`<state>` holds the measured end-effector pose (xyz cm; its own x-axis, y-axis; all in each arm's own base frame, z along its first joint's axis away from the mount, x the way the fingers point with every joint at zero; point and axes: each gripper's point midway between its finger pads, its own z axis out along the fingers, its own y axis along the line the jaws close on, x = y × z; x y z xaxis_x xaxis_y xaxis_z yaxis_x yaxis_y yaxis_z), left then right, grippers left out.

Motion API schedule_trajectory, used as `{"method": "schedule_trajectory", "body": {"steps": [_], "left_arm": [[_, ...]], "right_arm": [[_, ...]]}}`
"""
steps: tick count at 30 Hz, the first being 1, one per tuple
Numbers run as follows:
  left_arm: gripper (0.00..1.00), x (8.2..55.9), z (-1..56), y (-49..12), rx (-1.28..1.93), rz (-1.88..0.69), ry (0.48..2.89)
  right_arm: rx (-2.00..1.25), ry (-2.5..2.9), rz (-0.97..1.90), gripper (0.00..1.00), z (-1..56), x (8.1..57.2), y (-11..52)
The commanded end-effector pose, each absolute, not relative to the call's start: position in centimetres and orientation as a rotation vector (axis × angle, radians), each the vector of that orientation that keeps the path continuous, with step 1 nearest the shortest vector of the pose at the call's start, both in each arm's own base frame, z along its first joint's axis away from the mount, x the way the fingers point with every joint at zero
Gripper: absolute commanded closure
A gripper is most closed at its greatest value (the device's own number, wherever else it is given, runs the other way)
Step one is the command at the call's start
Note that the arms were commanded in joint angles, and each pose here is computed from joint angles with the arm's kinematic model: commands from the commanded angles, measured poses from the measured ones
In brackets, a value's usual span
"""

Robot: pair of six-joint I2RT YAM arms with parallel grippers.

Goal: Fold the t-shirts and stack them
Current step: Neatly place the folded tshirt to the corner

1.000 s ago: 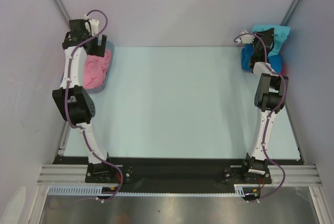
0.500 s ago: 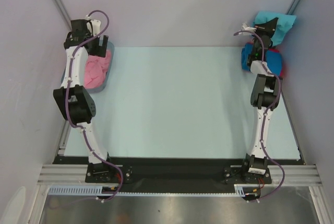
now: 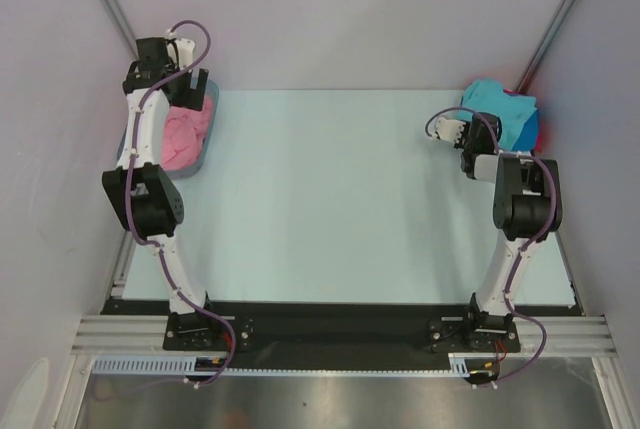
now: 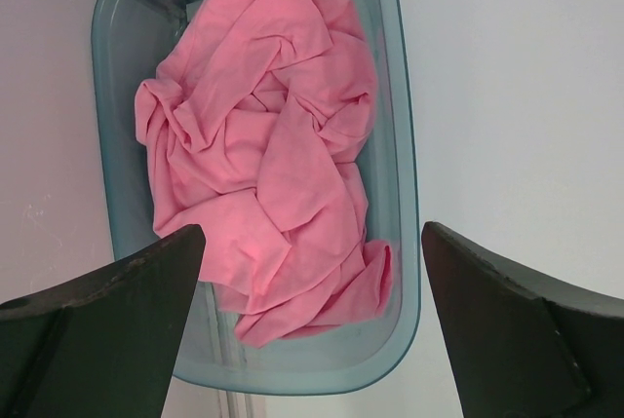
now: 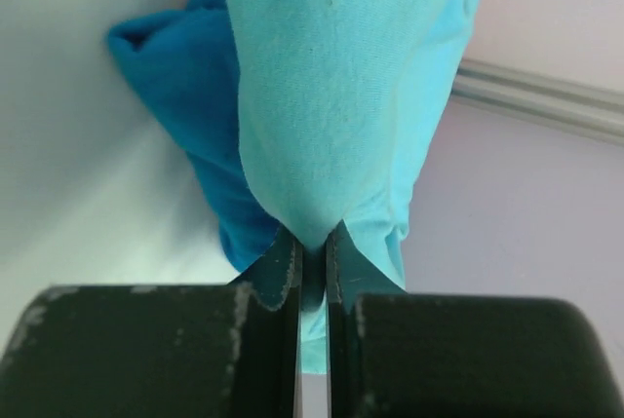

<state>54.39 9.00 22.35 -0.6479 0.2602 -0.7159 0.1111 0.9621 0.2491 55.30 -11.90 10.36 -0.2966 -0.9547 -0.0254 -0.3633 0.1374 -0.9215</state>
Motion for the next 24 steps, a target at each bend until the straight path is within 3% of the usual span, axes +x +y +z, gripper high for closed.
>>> {"method": "schedule_trajectory", "body": {"steps": [1,9,10,11,12,14,24], "left_arm": [[0.0,54.6,25.1,9.2,0.263,0.246,2.215],[0.0,54.3,25.4,9.2,0.26,0.248,2.211],[0.0,54.3,25.3,9.3,0.264,0.253,2.212],[0.0,54.3,25.5,9.5,0.262,0.259,2.21],[0.0,54.2,25.7,9.7,0.258,0.267,2.208],[0.0,54.1,25.8,10.0,0.258,0.276,2.206],[0.0,53.9,26.1,10.6,0.23,0.277,2.205]], "right_arm": [[-1.206,1.829,-1.047,1.0,11.7,53.7,-10.4],[-1.139,2.122,-1.006,1.0,8.2,53.2,-13.5],[-1.139,2.165,-1.005,0.87,8.3,53.2,-14.1],[-1.141,2.208,-0.998,0.6,7.3,52.9,-14.5],[-1.118,2.247,-0.998,0.19,7.1,52.5,-15.4],[-1.117,2.281,-0.976,0.0,6.7,52.0,-15.9],[-1.155,2.445,-0.62,0.0,8.6,47.5,-12.5]]}}
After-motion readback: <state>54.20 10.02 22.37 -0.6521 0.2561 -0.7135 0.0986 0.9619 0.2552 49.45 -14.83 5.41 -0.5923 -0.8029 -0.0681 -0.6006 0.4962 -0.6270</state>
